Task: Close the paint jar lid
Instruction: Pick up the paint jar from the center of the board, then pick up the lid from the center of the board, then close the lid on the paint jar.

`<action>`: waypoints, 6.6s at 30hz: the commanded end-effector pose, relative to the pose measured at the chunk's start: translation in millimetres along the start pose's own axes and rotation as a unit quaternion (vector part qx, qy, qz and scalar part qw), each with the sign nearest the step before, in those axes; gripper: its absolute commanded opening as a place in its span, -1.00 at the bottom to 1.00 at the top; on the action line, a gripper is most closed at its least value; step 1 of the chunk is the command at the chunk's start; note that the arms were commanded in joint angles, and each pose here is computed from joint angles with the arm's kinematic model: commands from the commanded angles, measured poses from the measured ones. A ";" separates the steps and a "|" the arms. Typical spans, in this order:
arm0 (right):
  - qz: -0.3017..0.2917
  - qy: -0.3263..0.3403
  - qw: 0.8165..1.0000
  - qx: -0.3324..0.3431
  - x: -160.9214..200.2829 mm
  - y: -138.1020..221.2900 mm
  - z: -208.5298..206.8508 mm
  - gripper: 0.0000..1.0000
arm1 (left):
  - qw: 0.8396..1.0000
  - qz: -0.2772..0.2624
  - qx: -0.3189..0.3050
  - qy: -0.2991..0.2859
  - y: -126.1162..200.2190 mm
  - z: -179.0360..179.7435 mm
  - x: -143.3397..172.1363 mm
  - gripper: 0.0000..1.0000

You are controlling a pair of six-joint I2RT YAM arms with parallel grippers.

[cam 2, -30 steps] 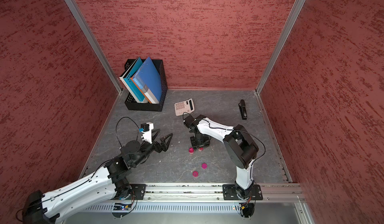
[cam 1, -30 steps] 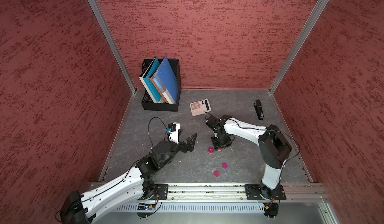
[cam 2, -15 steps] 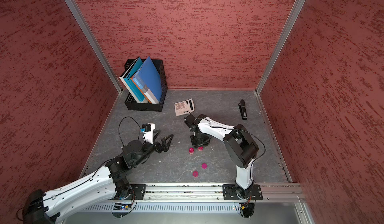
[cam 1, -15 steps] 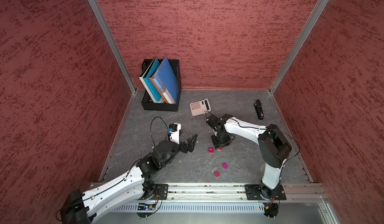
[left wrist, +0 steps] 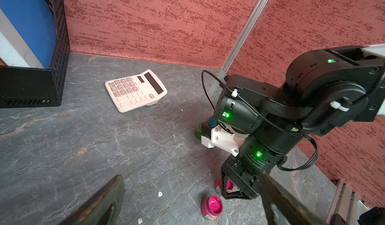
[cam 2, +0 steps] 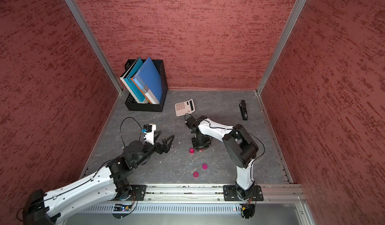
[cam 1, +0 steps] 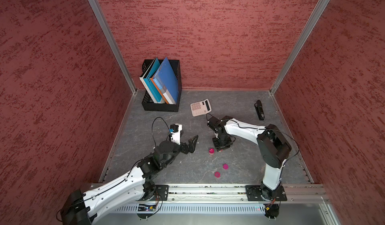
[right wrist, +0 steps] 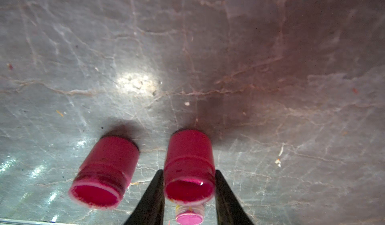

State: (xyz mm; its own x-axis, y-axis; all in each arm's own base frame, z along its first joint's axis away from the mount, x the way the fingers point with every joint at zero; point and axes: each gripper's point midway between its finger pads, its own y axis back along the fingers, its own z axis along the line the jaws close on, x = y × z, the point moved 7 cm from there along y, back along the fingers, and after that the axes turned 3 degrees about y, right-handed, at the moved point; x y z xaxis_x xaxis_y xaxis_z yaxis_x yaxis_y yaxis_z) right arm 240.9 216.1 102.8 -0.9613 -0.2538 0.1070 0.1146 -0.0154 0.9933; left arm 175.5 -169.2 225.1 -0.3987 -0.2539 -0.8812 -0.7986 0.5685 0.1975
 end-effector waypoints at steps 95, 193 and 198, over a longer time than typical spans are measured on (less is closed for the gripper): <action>-0.138 0.057 0.981 -0.122 56.5 257.2 17.1 0.23 | 0.947 -0.046 0.139 -0.285 -47.1 -74.6 41.8 -0.61; -0.051 0.162 0.976 -0.136 72.1 237.6 67.5 -0.45 | 0.956 -0.122 0.162 -0.211 -11.9 -64.6 -2.0 -0.59; -0.043 0.162 0.977 -0.128 70.4 231.8 67.3 -0.45 | 0.955 -0.120 0.166 -0.215 -11.0 -68.7 -2.7 -0.59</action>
State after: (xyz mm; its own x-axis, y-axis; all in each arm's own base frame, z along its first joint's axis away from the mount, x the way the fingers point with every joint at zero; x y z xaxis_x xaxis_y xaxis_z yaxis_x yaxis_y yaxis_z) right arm 202.9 284.1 352.4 -0.8373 -0.5036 -0.2129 0.0178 -0.4144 0.9099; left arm 156.5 -225.9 236.6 0.0121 -0.0650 -0.9978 -0.6456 0.7615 -0.0575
